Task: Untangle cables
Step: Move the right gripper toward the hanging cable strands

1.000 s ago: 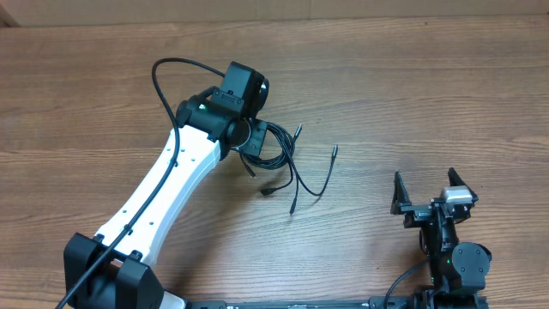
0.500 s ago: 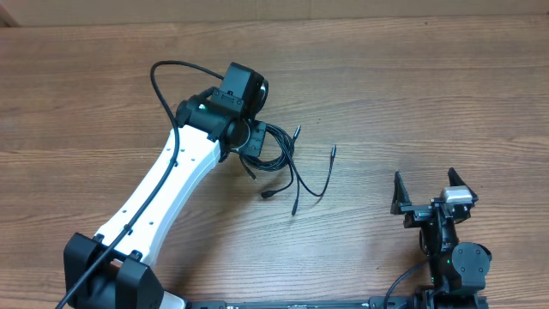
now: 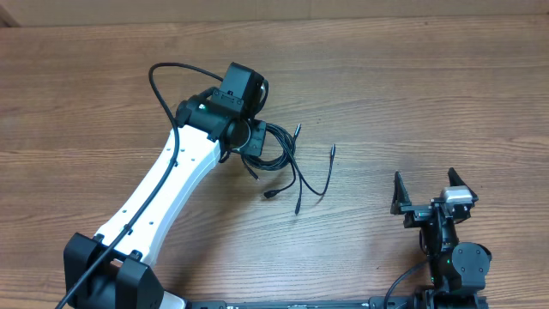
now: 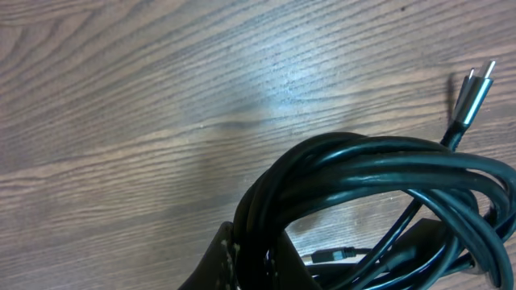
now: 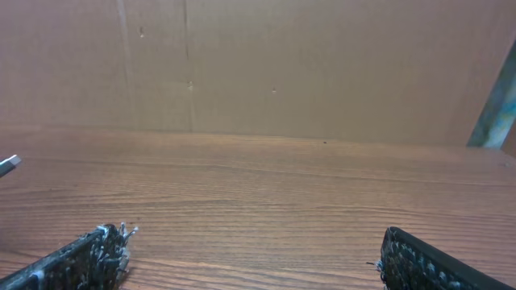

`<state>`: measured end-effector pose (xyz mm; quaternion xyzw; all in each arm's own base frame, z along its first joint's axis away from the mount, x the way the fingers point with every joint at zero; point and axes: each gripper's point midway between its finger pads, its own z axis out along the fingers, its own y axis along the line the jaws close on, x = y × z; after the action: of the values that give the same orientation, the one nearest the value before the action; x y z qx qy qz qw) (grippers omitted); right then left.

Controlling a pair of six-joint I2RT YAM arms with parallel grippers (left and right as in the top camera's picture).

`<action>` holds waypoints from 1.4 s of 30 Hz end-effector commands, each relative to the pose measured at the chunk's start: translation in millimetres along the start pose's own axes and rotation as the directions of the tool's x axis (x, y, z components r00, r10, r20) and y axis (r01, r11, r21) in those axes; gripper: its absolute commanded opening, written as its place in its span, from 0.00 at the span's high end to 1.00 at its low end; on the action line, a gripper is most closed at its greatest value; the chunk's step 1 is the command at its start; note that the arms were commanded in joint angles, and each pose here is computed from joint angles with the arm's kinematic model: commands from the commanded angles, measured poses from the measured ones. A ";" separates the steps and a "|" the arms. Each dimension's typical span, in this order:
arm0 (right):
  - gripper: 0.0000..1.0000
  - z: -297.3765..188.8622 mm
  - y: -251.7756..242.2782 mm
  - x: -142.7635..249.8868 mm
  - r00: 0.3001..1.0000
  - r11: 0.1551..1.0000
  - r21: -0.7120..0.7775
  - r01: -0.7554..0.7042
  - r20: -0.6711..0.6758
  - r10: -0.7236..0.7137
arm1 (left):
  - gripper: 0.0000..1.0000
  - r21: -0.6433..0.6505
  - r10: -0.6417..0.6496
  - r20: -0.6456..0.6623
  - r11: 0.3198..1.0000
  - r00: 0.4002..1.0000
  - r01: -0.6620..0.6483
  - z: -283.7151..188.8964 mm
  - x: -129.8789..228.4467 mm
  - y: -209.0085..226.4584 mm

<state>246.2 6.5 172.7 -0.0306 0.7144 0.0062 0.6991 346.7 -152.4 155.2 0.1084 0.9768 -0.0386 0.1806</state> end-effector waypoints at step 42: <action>0.01 -32.1 77.1 -21.2 0.385 0.386 -0.096 -0.918 -0.452 0.804 | 0.96 0.116 -0.112 -0.027 0.987 0.993 0.114 -5.8 1.4 -20.6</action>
<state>209.6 98.7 168.2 0.2337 0.7006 0.5493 0.3908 337.5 -167.2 154.5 0.0663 0.9812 -0.0925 0.1561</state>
